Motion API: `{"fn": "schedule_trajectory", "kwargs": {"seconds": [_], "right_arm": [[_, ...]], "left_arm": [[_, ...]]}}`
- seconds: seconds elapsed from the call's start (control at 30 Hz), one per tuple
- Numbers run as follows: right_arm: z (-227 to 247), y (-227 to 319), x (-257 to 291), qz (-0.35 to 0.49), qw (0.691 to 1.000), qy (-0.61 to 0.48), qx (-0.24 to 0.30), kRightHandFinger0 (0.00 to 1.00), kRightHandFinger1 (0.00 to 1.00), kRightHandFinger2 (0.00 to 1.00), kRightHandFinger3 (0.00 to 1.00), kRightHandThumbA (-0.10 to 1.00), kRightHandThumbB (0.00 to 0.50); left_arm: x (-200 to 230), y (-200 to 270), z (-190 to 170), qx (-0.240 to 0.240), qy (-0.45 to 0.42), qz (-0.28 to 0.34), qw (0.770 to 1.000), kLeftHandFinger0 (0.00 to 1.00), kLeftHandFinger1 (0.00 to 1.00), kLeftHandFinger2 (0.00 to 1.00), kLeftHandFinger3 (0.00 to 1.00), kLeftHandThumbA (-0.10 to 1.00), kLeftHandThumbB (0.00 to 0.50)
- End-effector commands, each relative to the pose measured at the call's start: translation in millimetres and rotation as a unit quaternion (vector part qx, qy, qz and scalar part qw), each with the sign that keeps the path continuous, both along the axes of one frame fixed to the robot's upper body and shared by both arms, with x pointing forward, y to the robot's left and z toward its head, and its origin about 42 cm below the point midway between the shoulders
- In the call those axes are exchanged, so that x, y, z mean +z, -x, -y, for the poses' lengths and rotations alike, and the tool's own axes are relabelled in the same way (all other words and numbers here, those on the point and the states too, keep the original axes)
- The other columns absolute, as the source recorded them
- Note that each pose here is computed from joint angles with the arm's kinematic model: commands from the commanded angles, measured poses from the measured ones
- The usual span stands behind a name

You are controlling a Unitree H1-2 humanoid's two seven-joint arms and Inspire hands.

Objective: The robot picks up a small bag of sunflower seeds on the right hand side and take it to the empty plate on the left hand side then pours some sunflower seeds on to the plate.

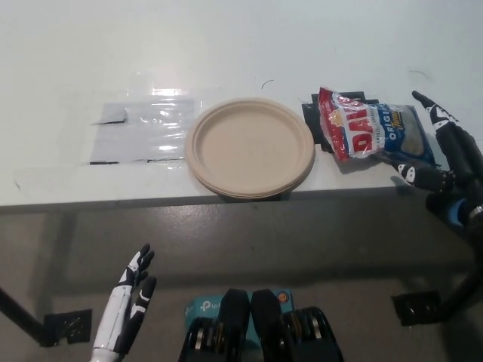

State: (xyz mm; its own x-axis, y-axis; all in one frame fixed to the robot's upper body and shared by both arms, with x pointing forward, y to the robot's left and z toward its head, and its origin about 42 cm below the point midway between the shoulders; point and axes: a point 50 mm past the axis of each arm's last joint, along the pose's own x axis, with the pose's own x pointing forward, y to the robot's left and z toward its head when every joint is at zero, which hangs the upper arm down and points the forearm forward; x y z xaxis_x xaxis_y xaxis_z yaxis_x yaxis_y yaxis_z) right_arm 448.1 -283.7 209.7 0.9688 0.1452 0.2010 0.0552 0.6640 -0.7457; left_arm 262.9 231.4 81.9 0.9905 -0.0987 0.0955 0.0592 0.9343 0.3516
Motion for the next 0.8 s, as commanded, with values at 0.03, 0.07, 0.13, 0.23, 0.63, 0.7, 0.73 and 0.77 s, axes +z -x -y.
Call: {"fn": "schedule_trajectory", "kwargs": {"seconds": [0.03,0.07,0.13,0.23,0.63,0.7,0.73,0.77], "right_arm": [[-6,-18,25,0.027,1.0,0.005,0.013,1.0,1.0,1.0,1.0,0.82,0.311],[-6,-19,26,0.026,1.0,0.006,0.012,1.0,1.0,1.0,1.0,0.84,0.314],[-6,-20,27,0.024,1.0,0.006,0.012,1.0,1.0,1.0,1.0,0.85,0.317],[-7,-23,32,0.024,1.0,0.011,0.012,1.0,1.0,1.0,1.0,0.84,0.314],[-6,-37,33,0.021,0.999,0.045,0.016,1.0,1.0,1.0,1.0,0.89,0.36],[-5,-38,32,0.019,0.999,0.048,0.017,1.0,1.0,1.0,1.0,0.86,0.361],[-5,-39,32,0.02,0.998,0.05,0.016,1.0,1.0,1.0,1.0,0.84,0.359],[-4,-40,32,0.02,0.998,0.055,0.014,1.0,1.0,1.0,1.0,0.83,0.36]], "left_arm": [[13,-4,-1,0.006,0.0,0.038,0.999,1.0,1.0,1.0,1.0,1.0,0.115],[13,-4,-2,0.006,0.0,0.039,0.999,1.0,1.0,1.0,1.0,1.0,0.122],[14,-4,-2,0.006,0.001,0.037,0.999,1.0,1.0,1.0,1.0,1.0,0.124],[14,-4,-2,0.003,0.002,0.04,0.999,1.0,1.0,1.0,1.0,1.0,0.11],[16,-6,-4,0.008,0.008,0.045,0.999,1.0,1.0,1.0,1.0,1.0,0.153],[16,-6,-4,0.008,0.004,0.047,0.999,1.0,1.0,1.0,1.0,1.0,0.152],[17,-7,-5,0.007,0.004,0.049,0.999,1.0,1.0,1.0,1.0,1.0,0.159],[17,-7,-5,0.007,0.004,0.05,0.999,1.0,1.0,1.0,1.0,1.0,0.159]]}}
